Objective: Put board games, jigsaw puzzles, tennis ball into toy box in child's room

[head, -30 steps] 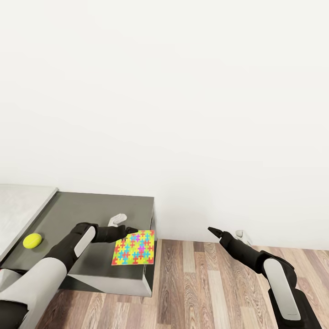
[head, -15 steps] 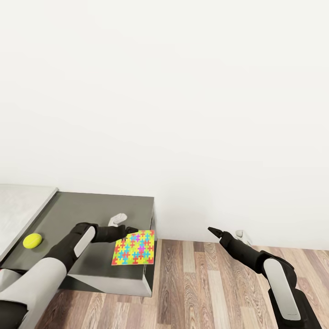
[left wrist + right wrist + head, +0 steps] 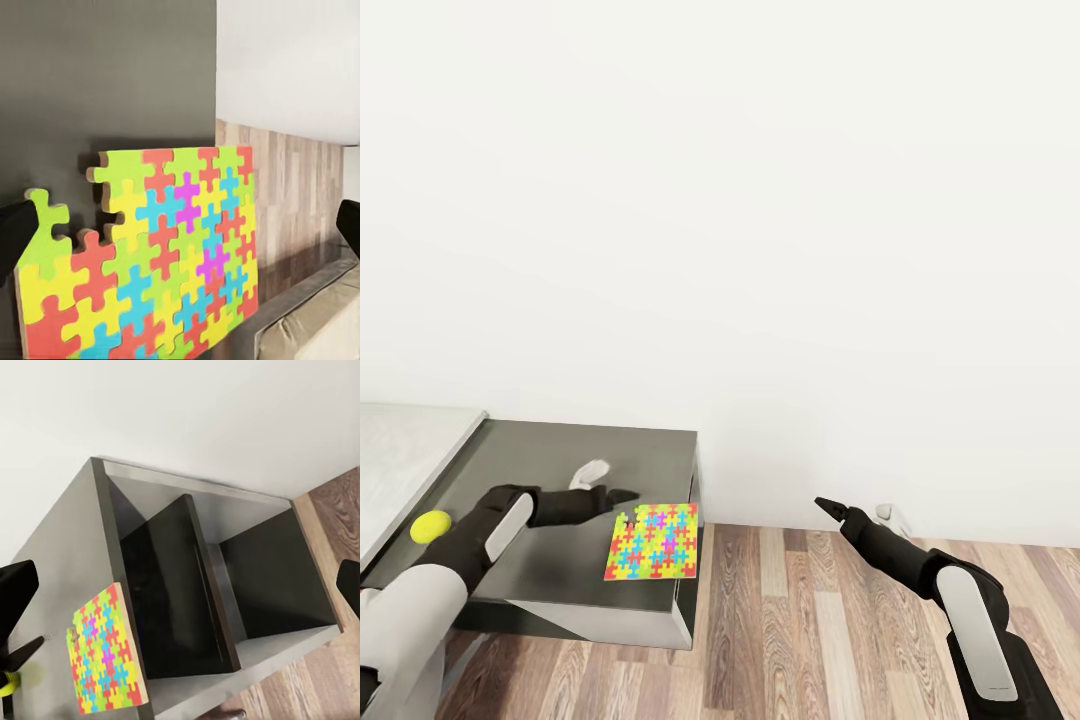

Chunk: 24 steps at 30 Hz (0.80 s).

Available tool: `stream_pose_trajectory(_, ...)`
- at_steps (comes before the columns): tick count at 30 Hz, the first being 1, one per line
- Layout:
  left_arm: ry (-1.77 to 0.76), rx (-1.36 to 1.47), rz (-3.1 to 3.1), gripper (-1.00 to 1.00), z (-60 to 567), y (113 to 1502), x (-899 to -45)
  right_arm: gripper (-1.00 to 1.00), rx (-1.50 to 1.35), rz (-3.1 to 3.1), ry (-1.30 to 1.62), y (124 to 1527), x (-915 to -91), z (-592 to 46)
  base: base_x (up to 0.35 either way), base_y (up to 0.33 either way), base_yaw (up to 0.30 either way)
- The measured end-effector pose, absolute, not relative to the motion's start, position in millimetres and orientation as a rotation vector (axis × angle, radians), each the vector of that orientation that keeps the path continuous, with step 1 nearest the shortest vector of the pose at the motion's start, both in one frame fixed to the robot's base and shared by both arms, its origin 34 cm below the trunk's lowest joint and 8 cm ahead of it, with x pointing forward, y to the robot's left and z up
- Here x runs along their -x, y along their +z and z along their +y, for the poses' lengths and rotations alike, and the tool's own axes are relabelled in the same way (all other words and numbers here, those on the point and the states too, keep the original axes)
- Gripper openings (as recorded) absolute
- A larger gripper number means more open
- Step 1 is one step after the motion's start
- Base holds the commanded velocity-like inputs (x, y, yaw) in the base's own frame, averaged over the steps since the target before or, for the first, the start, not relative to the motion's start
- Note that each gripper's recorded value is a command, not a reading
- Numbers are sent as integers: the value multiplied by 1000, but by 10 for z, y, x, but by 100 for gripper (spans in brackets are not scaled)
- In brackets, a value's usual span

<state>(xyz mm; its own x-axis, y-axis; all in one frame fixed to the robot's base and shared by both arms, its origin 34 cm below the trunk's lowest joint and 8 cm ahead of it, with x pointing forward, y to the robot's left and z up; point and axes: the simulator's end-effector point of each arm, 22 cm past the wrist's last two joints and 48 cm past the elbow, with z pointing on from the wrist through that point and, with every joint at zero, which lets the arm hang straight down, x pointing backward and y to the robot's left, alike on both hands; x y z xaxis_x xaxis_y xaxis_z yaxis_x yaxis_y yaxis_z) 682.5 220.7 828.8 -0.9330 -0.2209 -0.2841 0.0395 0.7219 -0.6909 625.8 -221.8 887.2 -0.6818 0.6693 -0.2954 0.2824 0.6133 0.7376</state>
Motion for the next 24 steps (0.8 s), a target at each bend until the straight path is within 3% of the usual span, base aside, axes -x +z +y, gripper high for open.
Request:
stream_pose_trajectory(10, -1150, 116, 2465, 100, 2451, 8676, -6933, 100, -746, 2278, 911, 8879, -6259, -2208, 0, 0, 0)
stream_pose_trajectory(24, -1726, -221, 2138, 100, 1879, 9927, -6287, 100, -664, 2403, 972, 8609, -6203, -1754, 0, 0, 0)
